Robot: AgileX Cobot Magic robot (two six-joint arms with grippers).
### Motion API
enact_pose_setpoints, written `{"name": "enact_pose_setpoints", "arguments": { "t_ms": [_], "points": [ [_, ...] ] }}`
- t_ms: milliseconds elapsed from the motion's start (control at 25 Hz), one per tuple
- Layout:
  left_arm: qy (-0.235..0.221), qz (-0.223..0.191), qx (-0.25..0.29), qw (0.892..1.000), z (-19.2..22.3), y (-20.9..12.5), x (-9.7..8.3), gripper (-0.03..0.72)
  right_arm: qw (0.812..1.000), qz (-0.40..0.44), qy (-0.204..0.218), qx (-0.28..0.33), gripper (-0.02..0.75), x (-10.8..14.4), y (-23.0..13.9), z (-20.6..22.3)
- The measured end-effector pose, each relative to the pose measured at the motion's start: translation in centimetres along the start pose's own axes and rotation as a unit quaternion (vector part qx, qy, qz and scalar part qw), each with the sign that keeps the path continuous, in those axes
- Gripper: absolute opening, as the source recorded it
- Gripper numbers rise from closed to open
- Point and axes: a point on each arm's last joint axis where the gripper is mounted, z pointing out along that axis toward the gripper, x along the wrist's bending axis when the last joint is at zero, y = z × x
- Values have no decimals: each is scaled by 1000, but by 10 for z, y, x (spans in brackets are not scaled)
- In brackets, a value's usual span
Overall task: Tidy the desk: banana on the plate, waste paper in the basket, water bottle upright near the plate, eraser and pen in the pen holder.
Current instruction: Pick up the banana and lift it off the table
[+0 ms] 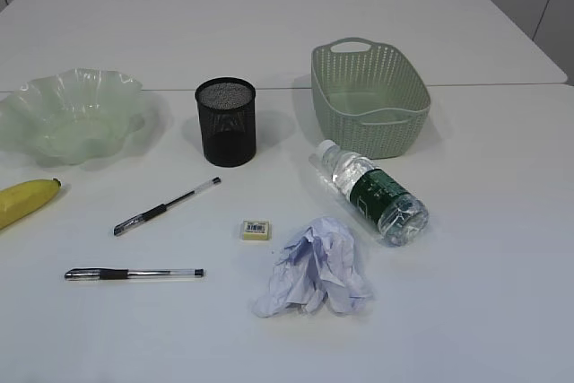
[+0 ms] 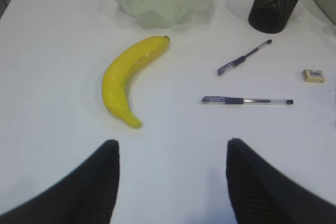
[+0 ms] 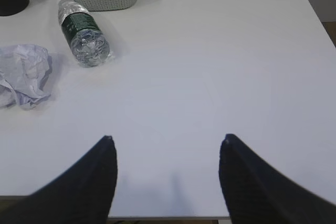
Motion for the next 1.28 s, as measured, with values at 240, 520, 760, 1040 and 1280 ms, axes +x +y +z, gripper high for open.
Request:
{"name": "enact_pose_setpoints", "arguments": {
  "t_ms": [240, 520, 760, 1040, 1280],
  "points": [
    [0, 0, 0, 1000, 0, 0, 0, 454, 1000, 1, 2, 0, 462, 0, 0, 0],
    [-11, -5, 0, 1000, 0, 0, -2, 454, 1000, 1, 2, 0, 462, 0, 0, 0],
    [-26, -13, -4, 1000, 0, 1, -5, 454, 1000, -6, 10, -1, 462, 2, 0, 0],
    [-25, -13, -35, 999, -1, 9, -5, 454, 997, -57, 40, 22, 462, 7, 13, 8],
    [-21, -21, -14, 999, 15, 24, -3, 454, 996, -58, 46, 48, 462, 8, 53, 24]
  ]
}}
